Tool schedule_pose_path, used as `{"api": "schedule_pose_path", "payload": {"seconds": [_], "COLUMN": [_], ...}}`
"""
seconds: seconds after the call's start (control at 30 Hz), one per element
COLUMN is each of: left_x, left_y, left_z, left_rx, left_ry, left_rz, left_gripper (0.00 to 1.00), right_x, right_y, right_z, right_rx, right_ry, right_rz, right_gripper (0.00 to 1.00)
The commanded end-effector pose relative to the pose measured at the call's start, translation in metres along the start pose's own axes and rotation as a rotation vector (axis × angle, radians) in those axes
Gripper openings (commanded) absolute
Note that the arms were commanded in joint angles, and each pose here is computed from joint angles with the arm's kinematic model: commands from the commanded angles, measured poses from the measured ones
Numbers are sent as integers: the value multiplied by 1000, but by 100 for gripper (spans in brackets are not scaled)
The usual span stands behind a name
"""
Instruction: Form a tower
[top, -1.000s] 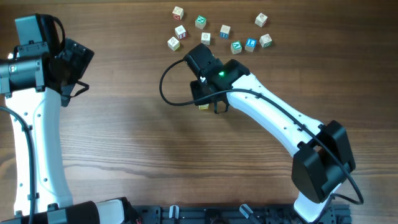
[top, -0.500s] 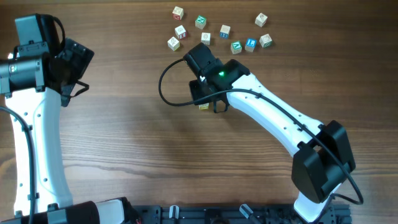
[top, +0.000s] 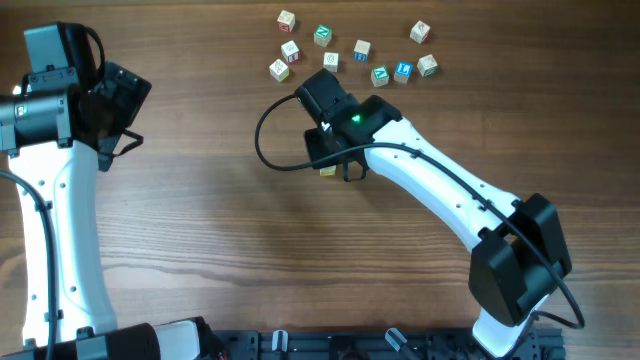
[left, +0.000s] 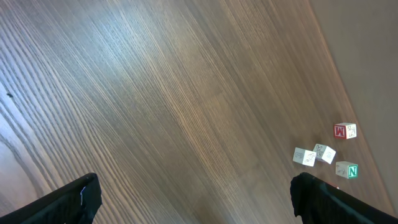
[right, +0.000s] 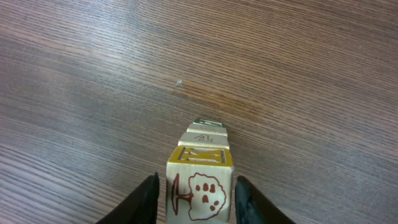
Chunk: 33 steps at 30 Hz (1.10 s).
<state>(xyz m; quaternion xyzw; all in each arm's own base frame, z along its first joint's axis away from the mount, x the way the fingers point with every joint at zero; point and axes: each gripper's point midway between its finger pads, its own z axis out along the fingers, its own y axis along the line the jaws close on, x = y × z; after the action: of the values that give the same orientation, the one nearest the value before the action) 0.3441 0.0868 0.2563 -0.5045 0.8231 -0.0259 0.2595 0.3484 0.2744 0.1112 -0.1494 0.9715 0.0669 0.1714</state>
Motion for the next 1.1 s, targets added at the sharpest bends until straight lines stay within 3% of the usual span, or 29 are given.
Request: {"api": "schedule_pose_path", "payload": {"seconds": [0.0, 0.23, 0.47, 1.07], "left_x": [-4, -4, -4, -4], "left_y": [0, 0, 0, 0], "left_z": [-6, -6, -6, -6], "left_rx": [10, 10, 10, 10], "left_ry": [-19, -19, -19, -19], "left_rz": [-12, -12, -12, -12], "left_gripper": [100, 100, 100, 100], "right_x": [-13, -12, -12, -12], "right_y": [4, 4, 4, 3], "right_z": [-19, -19, -19, -19], "right_rx": [-30, -30, -29, -29], "right_ry": [-53, -52, -50, -49], "right_rz": [3, 2, 2, 2], "right_gripper": [45, 50, 34, 25]}}
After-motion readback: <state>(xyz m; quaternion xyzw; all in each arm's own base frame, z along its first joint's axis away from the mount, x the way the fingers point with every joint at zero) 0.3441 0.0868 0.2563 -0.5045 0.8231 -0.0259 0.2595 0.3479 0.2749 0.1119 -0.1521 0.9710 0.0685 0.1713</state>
